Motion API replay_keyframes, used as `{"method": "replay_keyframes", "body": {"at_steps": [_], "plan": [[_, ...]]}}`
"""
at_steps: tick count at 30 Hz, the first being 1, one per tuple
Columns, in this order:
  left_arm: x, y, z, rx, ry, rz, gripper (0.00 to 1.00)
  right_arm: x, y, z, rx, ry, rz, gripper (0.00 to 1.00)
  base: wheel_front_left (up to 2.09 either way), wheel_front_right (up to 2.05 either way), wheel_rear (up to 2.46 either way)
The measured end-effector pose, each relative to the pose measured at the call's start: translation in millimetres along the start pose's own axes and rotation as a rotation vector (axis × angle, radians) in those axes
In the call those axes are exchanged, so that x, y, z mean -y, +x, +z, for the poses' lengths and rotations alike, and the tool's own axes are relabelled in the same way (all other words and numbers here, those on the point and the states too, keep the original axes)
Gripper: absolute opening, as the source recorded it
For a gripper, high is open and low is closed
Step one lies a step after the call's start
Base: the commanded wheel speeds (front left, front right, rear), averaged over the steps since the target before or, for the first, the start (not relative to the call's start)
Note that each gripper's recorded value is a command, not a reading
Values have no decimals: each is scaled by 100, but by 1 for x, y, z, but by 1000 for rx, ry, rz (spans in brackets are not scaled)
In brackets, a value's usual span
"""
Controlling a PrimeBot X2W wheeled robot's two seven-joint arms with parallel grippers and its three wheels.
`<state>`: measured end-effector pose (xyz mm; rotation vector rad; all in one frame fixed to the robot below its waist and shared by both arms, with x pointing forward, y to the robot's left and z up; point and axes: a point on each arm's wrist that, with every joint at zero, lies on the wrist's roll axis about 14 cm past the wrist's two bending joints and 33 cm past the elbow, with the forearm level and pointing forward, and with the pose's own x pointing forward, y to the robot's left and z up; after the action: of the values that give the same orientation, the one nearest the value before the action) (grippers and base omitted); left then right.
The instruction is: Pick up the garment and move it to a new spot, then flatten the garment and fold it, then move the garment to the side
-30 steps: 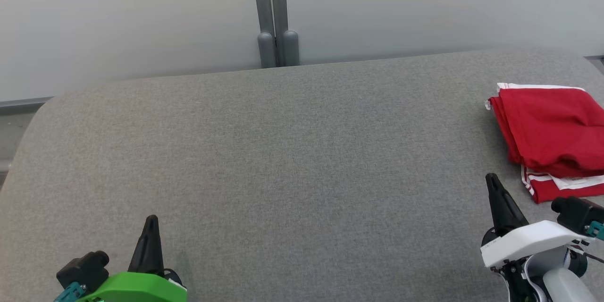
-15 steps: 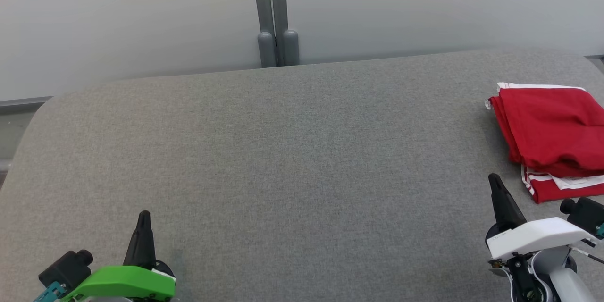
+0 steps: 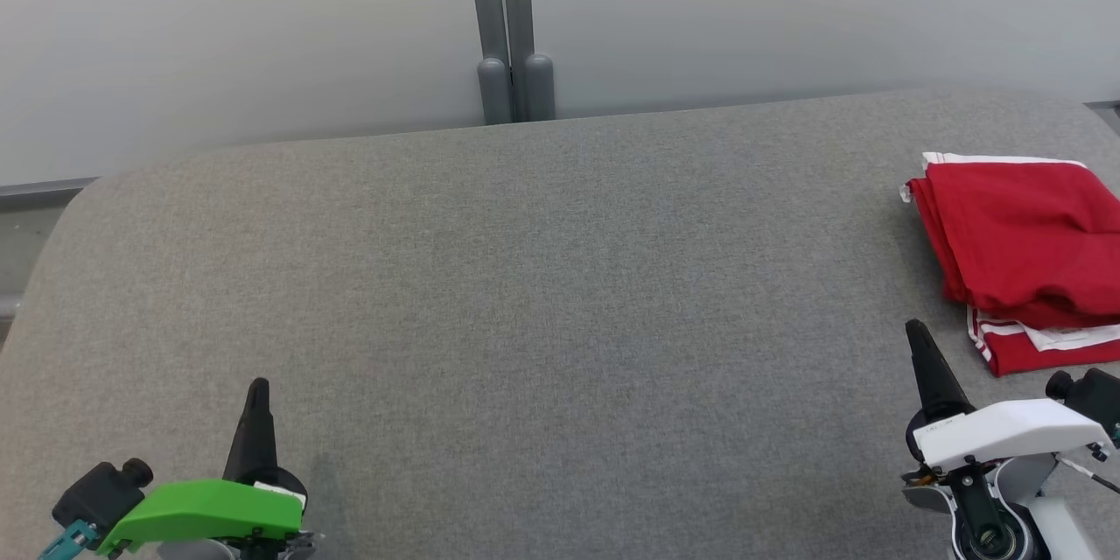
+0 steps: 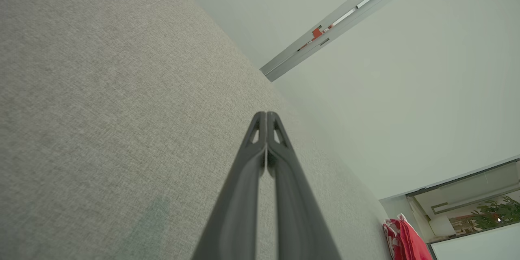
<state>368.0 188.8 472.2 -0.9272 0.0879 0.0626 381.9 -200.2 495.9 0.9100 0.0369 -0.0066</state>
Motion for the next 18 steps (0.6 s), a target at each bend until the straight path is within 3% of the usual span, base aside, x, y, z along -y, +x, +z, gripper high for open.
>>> {"method": "replay_keyframes", "body": {"at_steps": [18], "plan": [[4, 5, 8, 6, -194, -8, 0, 1, 1, 1, 3, 198, -13, 0, 0, 0, 0]]}}
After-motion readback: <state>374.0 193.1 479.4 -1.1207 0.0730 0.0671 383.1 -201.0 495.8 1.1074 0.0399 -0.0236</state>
